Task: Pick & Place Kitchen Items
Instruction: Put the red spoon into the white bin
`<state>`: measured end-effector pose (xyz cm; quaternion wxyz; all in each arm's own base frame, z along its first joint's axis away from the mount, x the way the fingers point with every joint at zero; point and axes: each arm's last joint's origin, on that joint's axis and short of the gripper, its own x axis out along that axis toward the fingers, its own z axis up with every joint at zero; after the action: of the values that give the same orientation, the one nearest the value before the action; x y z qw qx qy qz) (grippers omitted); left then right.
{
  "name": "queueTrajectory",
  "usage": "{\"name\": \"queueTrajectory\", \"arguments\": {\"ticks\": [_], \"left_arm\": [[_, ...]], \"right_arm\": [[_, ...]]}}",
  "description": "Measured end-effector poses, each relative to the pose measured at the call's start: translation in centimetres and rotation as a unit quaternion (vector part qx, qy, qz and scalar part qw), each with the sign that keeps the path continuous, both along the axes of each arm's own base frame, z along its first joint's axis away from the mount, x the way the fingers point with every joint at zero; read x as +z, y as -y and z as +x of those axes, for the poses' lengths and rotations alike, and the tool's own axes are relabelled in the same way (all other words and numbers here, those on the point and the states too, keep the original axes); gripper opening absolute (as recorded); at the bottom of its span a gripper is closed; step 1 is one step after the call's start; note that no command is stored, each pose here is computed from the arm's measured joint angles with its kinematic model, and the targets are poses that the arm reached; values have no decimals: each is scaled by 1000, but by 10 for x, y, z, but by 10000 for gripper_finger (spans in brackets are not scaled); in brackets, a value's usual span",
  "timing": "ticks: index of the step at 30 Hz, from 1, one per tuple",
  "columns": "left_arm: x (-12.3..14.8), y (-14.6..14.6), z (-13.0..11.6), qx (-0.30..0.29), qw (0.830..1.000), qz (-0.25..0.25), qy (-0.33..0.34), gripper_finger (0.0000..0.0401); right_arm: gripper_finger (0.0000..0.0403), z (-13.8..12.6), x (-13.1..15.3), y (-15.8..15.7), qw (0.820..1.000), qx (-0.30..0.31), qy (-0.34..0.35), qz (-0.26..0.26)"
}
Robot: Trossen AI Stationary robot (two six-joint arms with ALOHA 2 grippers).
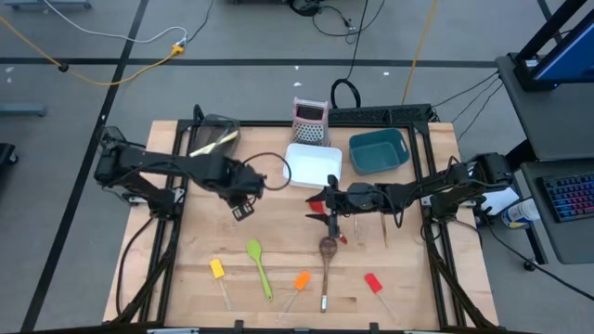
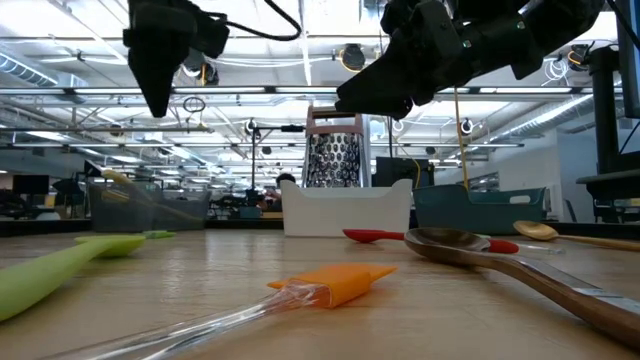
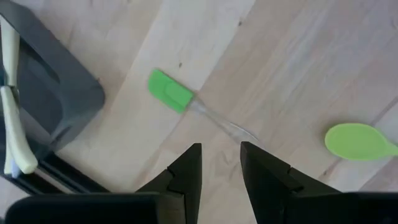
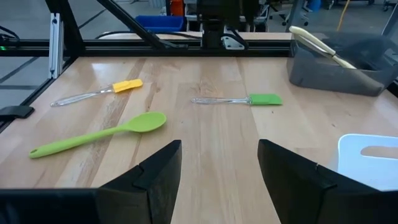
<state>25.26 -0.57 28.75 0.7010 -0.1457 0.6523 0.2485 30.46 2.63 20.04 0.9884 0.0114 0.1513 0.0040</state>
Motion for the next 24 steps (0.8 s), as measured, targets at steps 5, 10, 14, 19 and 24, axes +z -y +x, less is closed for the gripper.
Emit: {"name": "queueTrajectory", "arguments": {"ticks": [5,10,14,19,24], "left_arm": [[2,24,-3,8,999,24,20,115],[2,50,-3,-7,997,48,55,115],[4,71,-3,-40,991,80,96,115],[6,93,-3,-74,978,119,153,115],[8,108,-5,-93,966,143,192,115]], "right_arm": [[208,0,-1,0,1000,0,-8,0],[208,-3,-8,0,999,-5,-41,4],[208,-5,-12,1,998,-13,-64,-1],[208,-8,-18,4,994,-57,-97,-13],[208,-13,-26,5,986,-83,-146,5]]}}
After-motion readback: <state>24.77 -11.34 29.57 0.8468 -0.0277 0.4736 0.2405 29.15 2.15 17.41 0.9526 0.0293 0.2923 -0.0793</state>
